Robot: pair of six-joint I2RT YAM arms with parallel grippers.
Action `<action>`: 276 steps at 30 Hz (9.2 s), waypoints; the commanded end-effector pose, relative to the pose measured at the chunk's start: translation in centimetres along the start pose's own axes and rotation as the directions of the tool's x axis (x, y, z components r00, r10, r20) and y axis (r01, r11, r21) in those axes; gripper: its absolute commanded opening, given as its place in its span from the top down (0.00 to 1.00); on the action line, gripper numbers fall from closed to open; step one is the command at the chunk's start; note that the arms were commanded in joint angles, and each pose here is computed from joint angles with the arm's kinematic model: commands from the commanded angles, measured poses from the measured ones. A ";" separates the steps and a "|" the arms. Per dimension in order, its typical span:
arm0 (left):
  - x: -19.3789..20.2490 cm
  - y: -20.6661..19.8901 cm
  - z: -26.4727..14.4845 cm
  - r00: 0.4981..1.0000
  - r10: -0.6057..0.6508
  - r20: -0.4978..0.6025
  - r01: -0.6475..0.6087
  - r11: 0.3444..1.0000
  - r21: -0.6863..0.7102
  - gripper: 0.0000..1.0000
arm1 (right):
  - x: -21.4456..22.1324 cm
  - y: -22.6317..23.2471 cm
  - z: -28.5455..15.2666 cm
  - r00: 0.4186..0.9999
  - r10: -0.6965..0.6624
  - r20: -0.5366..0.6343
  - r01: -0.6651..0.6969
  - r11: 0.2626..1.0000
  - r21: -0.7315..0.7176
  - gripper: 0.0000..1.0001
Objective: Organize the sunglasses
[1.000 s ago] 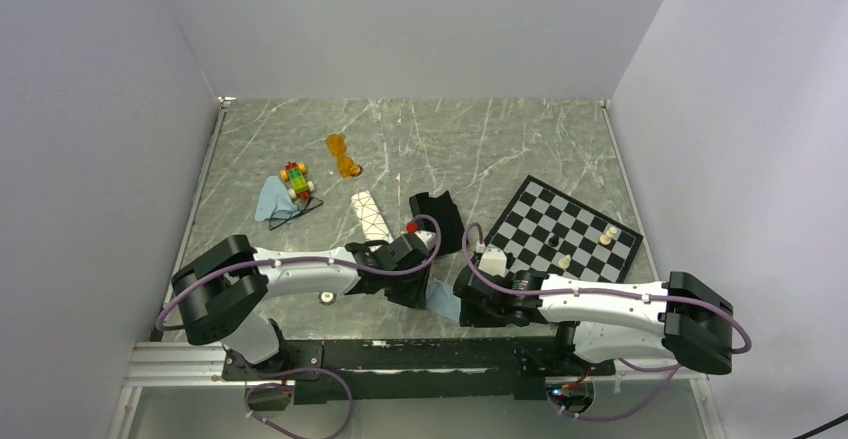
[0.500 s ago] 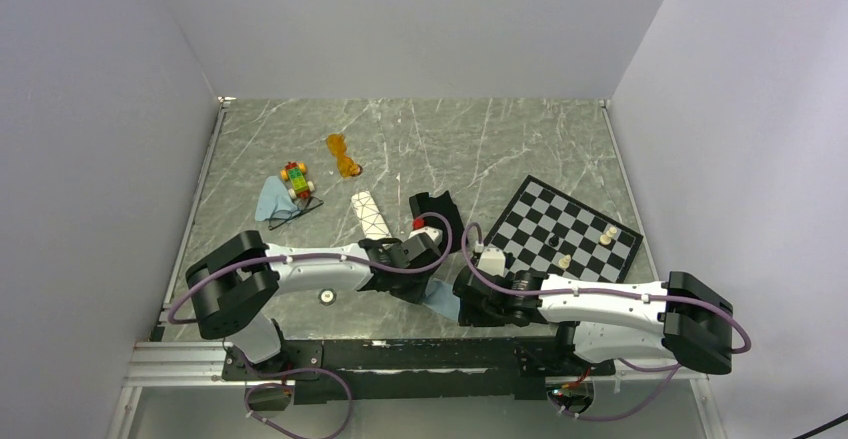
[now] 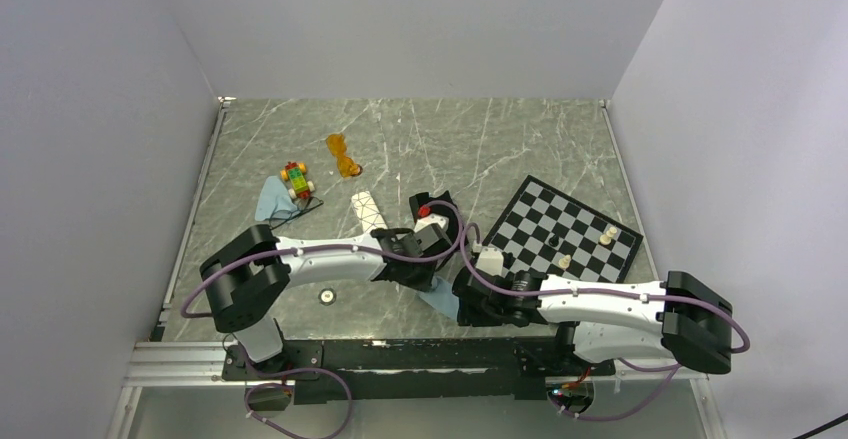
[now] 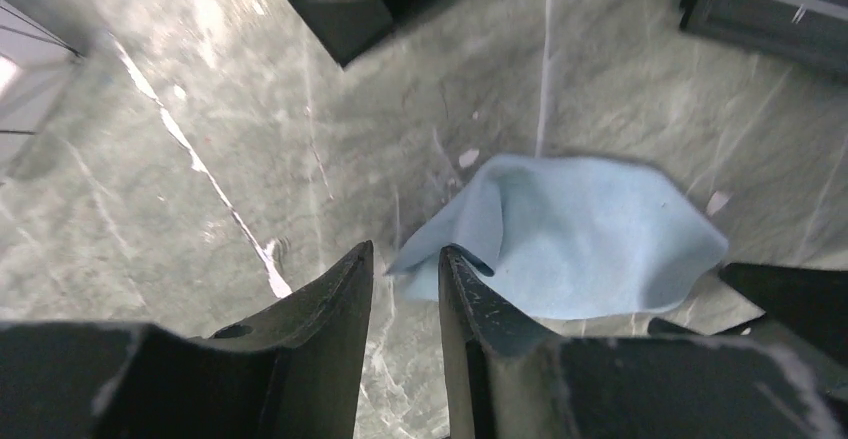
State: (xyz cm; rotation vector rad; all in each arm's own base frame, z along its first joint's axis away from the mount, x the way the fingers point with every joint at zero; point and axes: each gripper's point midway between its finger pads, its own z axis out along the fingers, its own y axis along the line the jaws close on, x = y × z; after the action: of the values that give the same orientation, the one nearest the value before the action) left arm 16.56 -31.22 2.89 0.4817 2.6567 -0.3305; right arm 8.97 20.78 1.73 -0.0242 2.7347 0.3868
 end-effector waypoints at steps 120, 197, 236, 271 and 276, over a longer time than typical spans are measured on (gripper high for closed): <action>4.4 0.1 -4.3 0.956 -0.248 -0.153 0.273 0.947 0.169 1.00 | 0.4 5.5 -1.3 0.994 -0.108 -0.032 0.104 0.989 -0.104 0.54; 4.4 0.0 -15.7 0.959 -0.278 -0.059 0.282 0.900 0.332 1.00 | 3.0 13.9 -12.0 0.933 -0.328 -0.147 0.195 0.807 -0.558 1.00; -4.3 1.5 -3.0 0.939 -0.341 -0.047 0.344 0.927 0.149 1.00 | -7.5 3.9 -1.9 0.986 -0.020 -0.167 -0.035 0.947 -0.320 1.00; 1.7 2.5 -3.8 0.937 -0.292 -0.193 0.316 0.943 0.105 1.00 | -1.8 5.3 -0.7 0.955 -0.063 -0.291 -0.029 0.953 -0.302 0.99; 1.9 2.7 -3.7 0.937 -0.288 -0.198 0.311 0.946 0.096 1.00 | -1.5 5.4 -0.6 0.953 -0.065 -0.294 -0.026 0.955 -0.297 0.98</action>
State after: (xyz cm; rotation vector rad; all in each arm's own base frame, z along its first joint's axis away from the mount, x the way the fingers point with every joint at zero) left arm 14.99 -27.29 4.44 0.1098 2.9110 -0.5675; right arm 9.52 25.37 4.36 -0.2293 2.9574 0.8536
